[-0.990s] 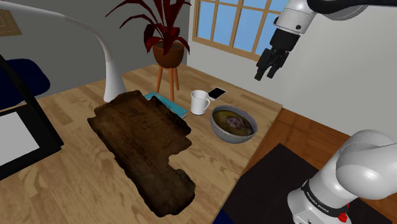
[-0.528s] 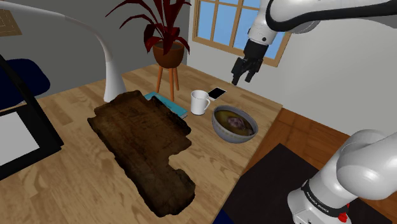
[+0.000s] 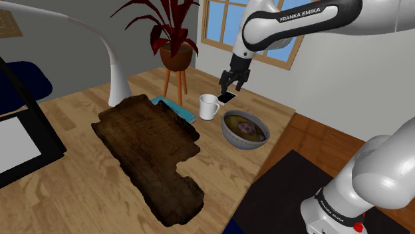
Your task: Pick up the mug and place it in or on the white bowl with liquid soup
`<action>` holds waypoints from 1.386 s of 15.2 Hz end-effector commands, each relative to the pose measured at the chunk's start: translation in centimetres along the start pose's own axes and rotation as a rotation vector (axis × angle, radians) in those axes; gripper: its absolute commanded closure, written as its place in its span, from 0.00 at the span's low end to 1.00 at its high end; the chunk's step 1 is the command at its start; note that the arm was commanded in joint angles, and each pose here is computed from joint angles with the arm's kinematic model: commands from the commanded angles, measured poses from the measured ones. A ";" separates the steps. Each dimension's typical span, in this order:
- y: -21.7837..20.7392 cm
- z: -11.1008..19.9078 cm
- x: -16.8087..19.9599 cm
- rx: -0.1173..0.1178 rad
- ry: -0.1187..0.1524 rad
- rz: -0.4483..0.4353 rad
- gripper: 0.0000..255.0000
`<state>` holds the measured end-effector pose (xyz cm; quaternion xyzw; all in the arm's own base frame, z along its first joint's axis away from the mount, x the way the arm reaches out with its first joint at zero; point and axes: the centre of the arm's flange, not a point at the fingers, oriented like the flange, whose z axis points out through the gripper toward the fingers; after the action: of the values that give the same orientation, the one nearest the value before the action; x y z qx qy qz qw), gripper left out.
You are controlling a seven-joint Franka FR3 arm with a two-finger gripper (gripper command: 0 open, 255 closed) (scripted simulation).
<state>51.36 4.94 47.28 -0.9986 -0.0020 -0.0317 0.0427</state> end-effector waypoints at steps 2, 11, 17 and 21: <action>-0.5 2.6 3.3 -0.012 0.000 0.002 0.00; -1.1 8.3 6.8 -0.026 0.000 0.003 0.00; -1.1 9.7 6.8 -0.026 0.000 0.003 0.00; -1.1 9.6 6.8 -0.026 0.000 0.003 0.00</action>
<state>58.78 6.86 38.21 -0.9991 0.0001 -0.0315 0.0296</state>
